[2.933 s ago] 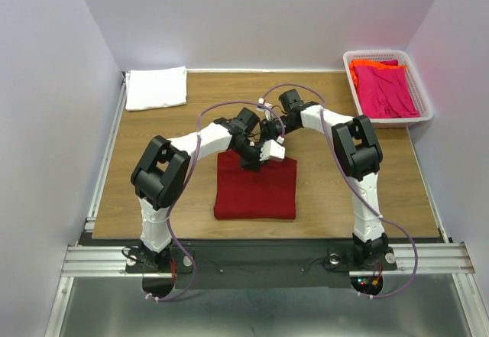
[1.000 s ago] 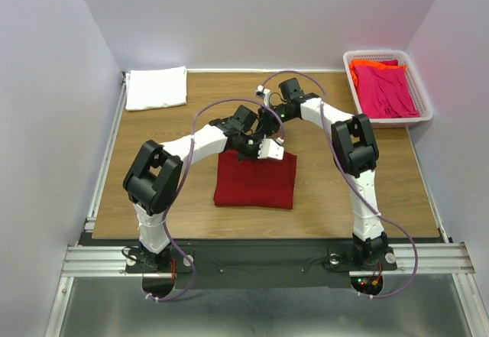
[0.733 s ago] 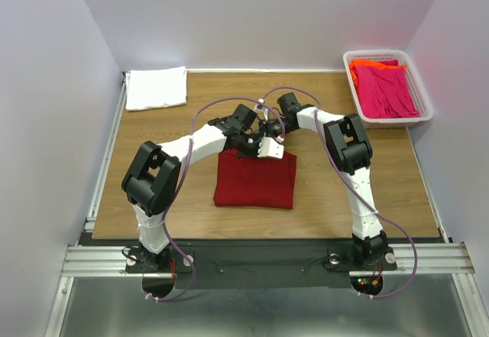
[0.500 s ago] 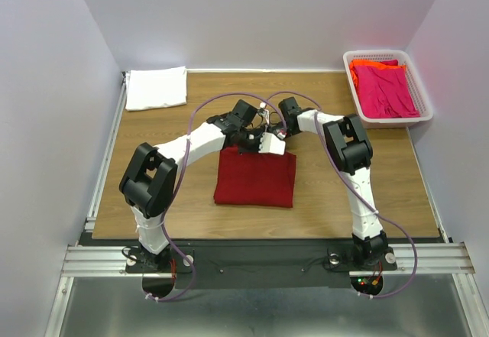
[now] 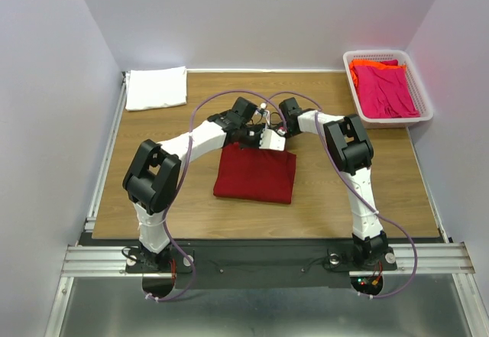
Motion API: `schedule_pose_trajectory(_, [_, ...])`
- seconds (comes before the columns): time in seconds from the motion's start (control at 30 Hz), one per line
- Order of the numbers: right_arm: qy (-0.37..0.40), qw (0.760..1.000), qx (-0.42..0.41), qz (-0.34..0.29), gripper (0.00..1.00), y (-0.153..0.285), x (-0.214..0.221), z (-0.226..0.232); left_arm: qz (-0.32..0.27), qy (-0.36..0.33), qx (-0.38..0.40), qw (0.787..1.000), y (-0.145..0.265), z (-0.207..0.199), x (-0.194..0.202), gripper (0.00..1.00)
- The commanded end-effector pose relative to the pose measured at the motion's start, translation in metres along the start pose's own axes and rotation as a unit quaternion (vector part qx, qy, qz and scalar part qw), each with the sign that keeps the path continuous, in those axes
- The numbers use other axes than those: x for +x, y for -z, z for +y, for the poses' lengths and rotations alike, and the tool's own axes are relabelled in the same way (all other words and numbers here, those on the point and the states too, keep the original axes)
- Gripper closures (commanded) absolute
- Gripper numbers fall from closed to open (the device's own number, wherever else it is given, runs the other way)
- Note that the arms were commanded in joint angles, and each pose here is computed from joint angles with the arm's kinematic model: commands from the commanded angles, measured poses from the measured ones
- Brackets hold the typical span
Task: Fold and stack the t-shirts
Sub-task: Fold the tshirt
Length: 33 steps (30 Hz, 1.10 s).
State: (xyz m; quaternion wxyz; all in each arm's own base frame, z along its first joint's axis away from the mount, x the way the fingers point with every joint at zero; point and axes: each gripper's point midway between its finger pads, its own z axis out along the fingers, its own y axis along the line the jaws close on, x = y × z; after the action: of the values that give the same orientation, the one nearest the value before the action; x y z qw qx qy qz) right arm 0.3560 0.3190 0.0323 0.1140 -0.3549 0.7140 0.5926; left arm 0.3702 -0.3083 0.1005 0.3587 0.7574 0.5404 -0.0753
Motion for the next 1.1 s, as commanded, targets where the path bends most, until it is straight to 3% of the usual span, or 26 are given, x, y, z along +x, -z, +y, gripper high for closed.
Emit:
schedule_pose_trajectory(0.0, [-0.014,0.998,0.062,0.017,0.76,0.010,-0.003,-0.017,-0.022,-0.035,-0.022,0.999,0.003,0.012,-0.007,1.00])
schedule_pose_trajectory(0.13, [0.055,0.980,0.192,0.017,0.63,0.047,-0.041,-0.045,-0.026,-0.034,0.013,0.999,-0.003,-0.017,0.002,1.00])
schedule_pose_trajectory(0.27, [0.133,0.953,0.270,0.027,0.50,0.073,-0.069,-0.050,-0.036,-0.036,0.026,0.998,-0.007,-0.026,0.000,1.00])
schedule_pose_trajectory(0.33, [0.146,0.945,0.293,0.025,0.48,0.080,-0.080,-0.050,-0.038,-0.033,0.026,0.998,-0.009,-0.023,0.000,0.98])
schedule_pose_trajectory(0.5, [0.155,0.928,0.338,-0.002,0.42,0.116,-0.107,-0.031,-0.054,-0.014,0.014,0.998,0.001,-0.001,-0.015,0.74])
schedule_pose_trajectory(0.7, [0.109,0.939,0.324,-0.034,0.41,0.158,-0.092,0.006,-0.096,0.083,0.028,0.991,0.059,0.021,-0.016,0.58])
schedule_pose_trajectory(0.87, [0.059,0.964,0.258,-0.033,0.46,0.138,-0.052,0.034,-0.081,0.194,0.048,0.976,0.084,0.018,0.037,0.57])
schedule_pose_trajectory(1.07, [0.033,0.972,0.230,-0.023,0.46,0.126,-0.027,0.032,-0.080,0.275,0.083,0.954,0.084,0.002,0.066,0.56])
